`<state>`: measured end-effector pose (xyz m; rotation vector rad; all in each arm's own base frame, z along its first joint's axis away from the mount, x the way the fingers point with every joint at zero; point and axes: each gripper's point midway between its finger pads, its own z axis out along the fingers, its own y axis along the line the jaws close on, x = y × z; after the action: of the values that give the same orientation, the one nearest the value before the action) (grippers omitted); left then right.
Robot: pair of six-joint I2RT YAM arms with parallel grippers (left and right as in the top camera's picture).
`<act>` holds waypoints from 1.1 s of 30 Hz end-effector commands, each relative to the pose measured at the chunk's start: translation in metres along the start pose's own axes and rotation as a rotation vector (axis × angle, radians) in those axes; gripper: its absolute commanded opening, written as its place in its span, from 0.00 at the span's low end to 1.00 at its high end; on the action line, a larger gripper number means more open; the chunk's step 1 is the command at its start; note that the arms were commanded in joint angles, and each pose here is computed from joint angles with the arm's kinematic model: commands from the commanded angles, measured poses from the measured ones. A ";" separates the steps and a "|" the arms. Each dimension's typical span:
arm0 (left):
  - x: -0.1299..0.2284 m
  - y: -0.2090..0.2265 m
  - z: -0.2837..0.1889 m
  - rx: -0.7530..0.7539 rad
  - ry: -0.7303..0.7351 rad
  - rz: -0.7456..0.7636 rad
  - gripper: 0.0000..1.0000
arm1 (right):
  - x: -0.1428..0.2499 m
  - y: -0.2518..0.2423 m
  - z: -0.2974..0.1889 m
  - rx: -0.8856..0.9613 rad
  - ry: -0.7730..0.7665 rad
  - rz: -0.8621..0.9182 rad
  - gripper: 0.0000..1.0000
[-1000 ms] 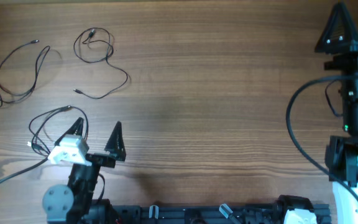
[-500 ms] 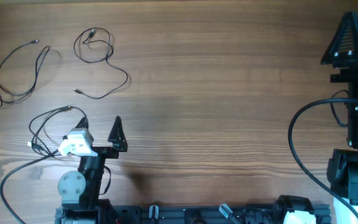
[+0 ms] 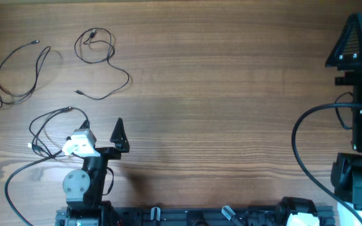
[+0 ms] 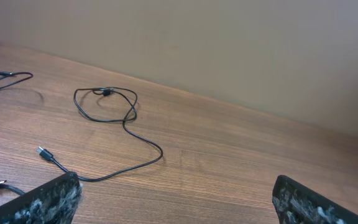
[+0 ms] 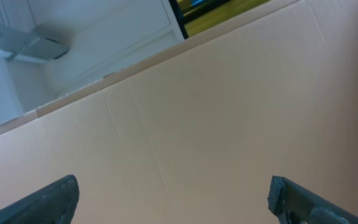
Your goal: Untangle cables
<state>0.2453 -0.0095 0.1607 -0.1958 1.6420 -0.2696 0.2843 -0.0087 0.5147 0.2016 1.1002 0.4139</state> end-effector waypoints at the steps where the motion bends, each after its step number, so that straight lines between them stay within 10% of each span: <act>1: 0.003 0.002 0.001 -0.008 0.002 -0.005 1.00 | -0.010 0.009 -0.004 -0.025 -0.022 -0.021 1.00; 33: 0.006 -0.006 0.001 0.042 0.007 0.172 1.00 | -0.071 0.073 -0.072 -0.223 -0.152 0.037 1.00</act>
<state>0.2457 -0.0106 0.1611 -0.1197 1.6396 -0.2103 0.1842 0.0192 0.5613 0.0782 0.9097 0.5168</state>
